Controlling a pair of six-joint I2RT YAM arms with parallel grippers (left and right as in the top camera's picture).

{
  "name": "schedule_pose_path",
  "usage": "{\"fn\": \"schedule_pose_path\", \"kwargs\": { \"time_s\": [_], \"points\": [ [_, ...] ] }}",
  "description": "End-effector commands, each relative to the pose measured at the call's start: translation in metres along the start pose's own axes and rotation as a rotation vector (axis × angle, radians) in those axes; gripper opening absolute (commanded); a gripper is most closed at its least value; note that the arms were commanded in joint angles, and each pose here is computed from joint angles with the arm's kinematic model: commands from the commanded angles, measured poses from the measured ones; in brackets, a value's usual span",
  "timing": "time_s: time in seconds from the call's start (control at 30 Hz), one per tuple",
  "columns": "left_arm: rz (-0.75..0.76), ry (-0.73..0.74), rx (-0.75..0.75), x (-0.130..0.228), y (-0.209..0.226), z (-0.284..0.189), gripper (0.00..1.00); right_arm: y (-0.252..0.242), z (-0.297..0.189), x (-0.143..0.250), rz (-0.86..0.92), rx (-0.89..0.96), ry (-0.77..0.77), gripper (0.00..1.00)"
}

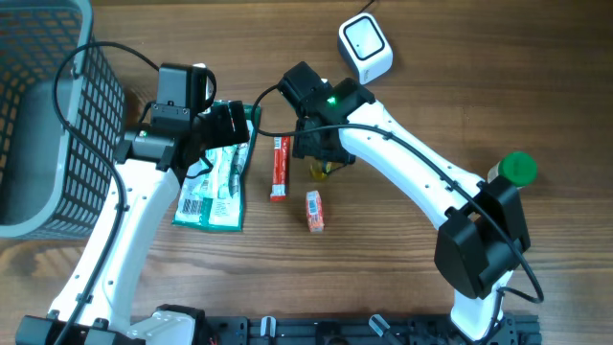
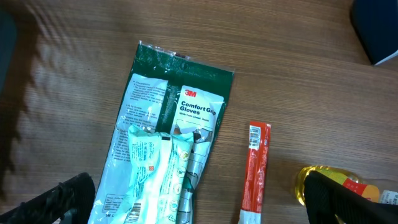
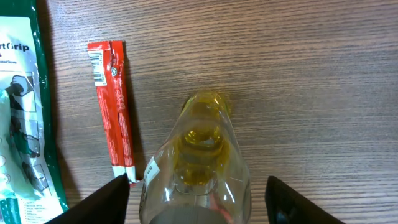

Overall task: Scan the item barcode
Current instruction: 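Lower the right gripper around the yellow oil bottle and close on it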

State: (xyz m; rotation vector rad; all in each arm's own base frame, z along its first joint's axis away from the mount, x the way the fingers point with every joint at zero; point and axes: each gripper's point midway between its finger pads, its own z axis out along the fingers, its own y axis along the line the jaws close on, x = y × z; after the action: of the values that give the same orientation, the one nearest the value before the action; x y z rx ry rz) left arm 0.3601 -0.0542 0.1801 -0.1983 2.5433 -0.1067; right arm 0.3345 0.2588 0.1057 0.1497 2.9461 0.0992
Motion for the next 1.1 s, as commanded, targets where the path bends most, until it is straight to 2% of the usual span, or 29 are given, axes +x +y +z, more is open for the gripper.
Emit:
{"fn": "schedule_pose_path", "kwargs": {
  "time_s": [0.0, 0.07, 0.33, 0.47, 0.6, 0.87, 1.07],
  "points": [
    [-0.005, -0.002, 0.005, -0.0018, 0.0007, 0.0001, 1.0, -0.0023, 0.0128, 0.0057, -0.001, 0.018, 0.032, 0.79],
    [-0.005, -0.002, 0.005, -0.0018, 0.0007, 0.0001, 1.0, -0.0027, 0.0128, 0.0062, -0.006, 0.02, 0.034, 0.99],
    [-0.005, -0.002, 0.005, -0.0017, 0.0008, 0.0001, 1.0, -0.0031, 0.0128, 0.0063, 0.0, 0.022, 0.034, 1.0],
    [-0.005, -0.002, 0.005, -0.0018, 0.0007, 0.0001, 1.0, -0.0039, 0.0128, 0.0051, 0.003, 0.027, 0.028, 0.85],
    [-0.005, -0.002, 0.005, -0.0018, 0.0007, 0.0001, 1.0, -0.0028, 0.0129, 0.0038, 0.002, 0.022, 0.023, 0.79],
    [-0.005, -0.002, 0.005, -0.0017, 0.0008, 0.0001, 1.0, -0.005, 0.0128, -0.0002, 0.028, 0.037, 0.0, 0.71],
    [-0.005, -0.002, 0.005, -0.0018, 0.0007, 0.0001, 1.0, -0.0054, 0.0128, 0.0003, 0.043, 0.038, 0.002, 0.7]
  ]
}}
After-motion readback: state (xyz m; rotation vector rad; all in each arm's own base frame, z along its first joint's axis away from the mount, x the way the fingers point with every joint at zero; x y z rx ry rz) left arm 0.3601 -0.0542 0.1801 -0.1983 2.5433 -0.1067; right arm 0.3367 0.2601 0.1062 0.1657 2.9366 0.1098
